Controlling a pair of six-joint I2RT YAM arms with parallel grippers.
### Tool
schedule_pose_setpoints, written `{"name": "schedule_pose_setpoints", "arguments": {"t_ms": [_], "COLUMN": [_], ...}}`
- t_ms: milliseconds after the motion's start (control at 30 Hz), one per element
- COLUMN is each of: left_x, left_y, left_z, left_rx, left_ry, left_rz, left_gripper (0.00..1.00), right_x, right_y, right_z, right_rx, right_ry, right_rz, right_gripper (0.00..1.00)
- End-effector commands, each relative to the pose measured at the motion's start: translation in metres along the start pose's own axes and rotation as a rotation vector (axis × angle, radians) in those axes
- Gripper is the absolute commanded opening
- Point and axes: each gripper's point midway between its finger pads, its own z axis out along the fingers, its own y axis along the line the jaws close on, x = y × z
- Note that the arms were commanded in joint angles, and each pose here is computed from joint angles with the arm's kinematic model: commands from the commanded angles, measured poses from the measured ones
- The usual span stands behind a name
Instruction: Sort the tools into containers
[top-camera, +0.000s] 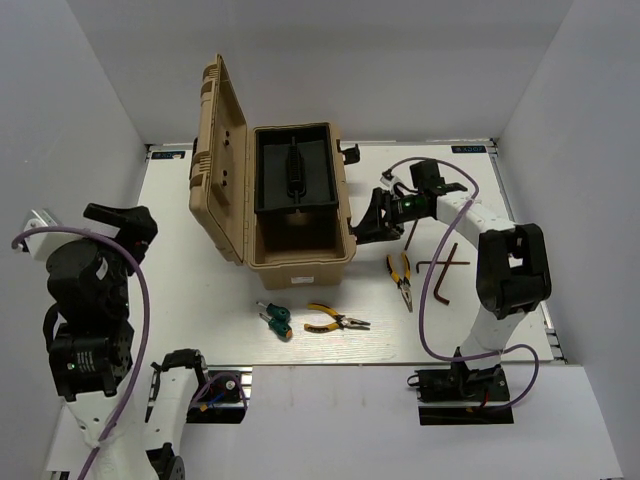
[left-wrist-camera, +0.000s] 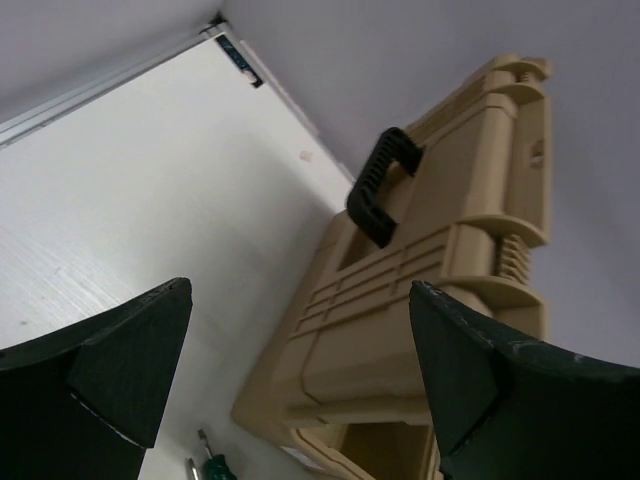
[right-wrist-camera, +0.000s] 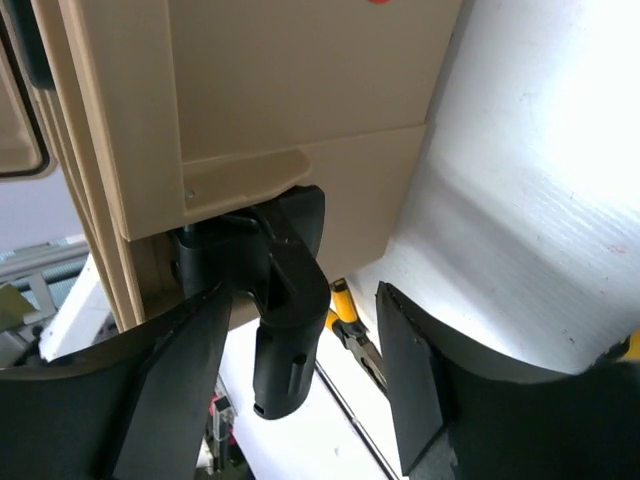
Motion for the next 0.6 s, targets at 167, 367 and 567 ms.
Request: {"name": "schedule_pose_setpoints", "arguments": {"t_ms": [167, 367, 567], "left_x": [-0.006, 0.022, 0.043], "left_y": [-0.104, -0.178, -0.188], "left_z": [-0.029, -0.088, -0.136], "left_rx": [0.54, 1.195, 1.528], "left_ry": [0.068, 0.148, 0.228], "left_rz": [0.177, 0.384, 0.515], "left_gripper": [0.98, 0.81, 0.66], "right_x": [-0.005, -0.011, -0.009], "right_y": [0.002, -0.03, -0.041], "right_z": [-0.042, -0.087, -0.12], "right_rx": [0.14, 0.387, 0.502], "right_ry": [-0.081, -0.196, -0.29], "right_rz": [-0.166, -0.222, -0.265], "right_gripper": [0.67, 0.67, 0.56]}}
